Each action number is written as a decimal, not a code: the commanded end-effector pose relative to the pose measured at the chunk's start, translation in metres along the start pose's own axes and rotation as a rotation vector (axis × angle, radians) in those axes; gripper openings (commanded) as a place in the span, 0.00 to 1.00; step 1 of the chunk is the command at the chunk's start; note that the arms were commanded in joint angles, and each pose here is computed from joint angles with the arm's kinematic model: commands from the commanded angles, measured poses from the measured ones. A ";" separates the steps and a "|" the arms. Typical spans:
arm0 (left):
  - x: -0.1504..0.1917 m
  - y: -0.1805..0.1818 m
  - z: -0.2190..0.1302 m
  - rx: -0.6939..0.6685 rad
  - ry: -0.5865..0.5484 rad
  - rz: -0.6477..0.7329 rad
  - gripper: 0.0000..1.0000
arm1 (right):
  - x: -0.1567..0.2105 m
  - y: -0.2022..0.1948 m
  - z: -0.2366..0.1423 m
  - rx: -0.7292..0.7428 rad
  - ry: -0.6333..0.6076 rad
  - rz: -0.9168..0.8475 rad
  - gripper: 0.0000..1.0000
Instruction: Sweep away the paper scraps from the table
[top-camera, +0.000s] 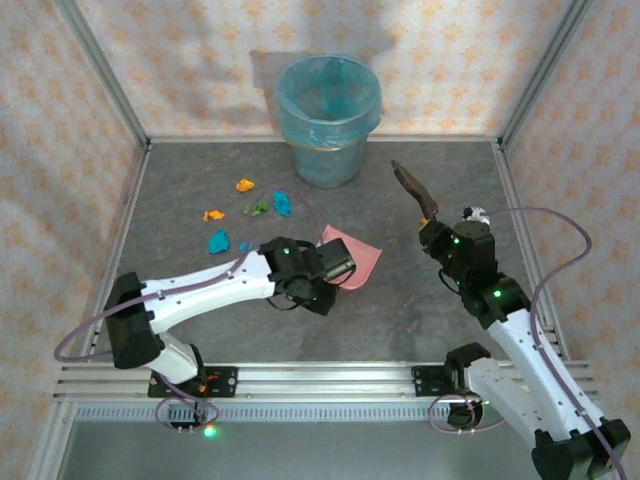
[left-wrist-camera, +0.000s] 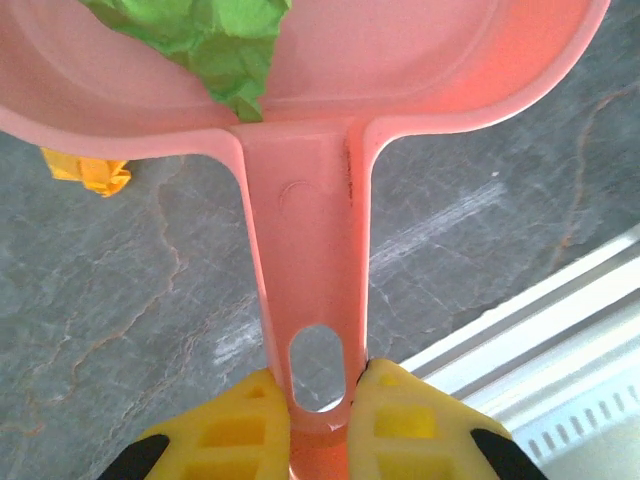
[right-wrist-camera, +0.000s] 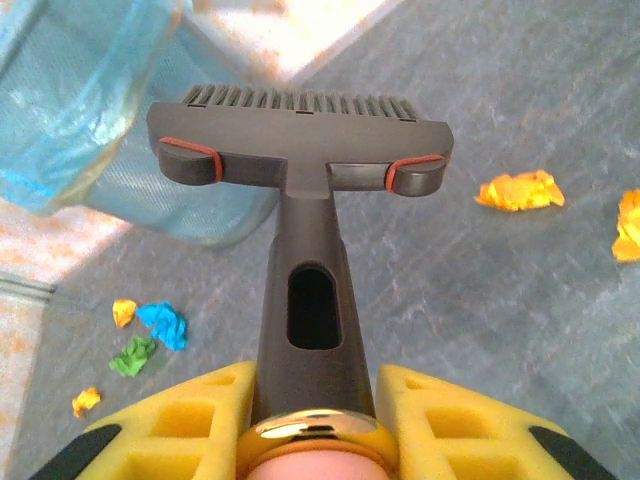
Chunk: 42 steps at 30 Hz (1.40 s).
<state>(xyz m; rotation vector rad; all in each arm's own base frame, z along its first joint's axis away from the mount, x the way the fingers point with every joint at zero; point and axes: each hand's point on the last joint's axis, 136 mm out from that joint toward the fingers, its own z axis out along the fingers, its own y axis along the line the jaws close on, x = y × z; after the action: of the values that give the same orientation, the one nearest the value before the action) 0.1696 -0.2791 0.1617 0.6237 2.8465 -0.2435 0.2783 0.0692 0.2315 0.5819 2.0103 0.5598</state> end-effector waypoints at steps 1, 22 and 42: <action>-0.007 0.015 -0.037 -0.018 -0.027 -0.049 0.00 | -0.030 0.012 0.003 -0.048 -0.155 -0.018 0.00; -0.194 0.050 -0.120 0.211 -0.217 -0.355 0.00 | -0.008 -0.003 0.016 -0.080 -0.166 -0.093 0.00; -0.275 0.063 -0.150 0.458 -0.430 -0.508 0.00 | -0.003 -0.006 0.022 -0.069 -0.154 -0.106 0.00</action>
<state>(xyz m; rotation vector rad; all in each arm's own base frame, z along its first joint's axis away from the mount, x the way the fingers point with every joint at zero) 0.3989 -0.2946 0.3492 -0.0729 2.5503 -0.8900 0.2914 0.0669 0.2013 0.4745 1.9384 0.4908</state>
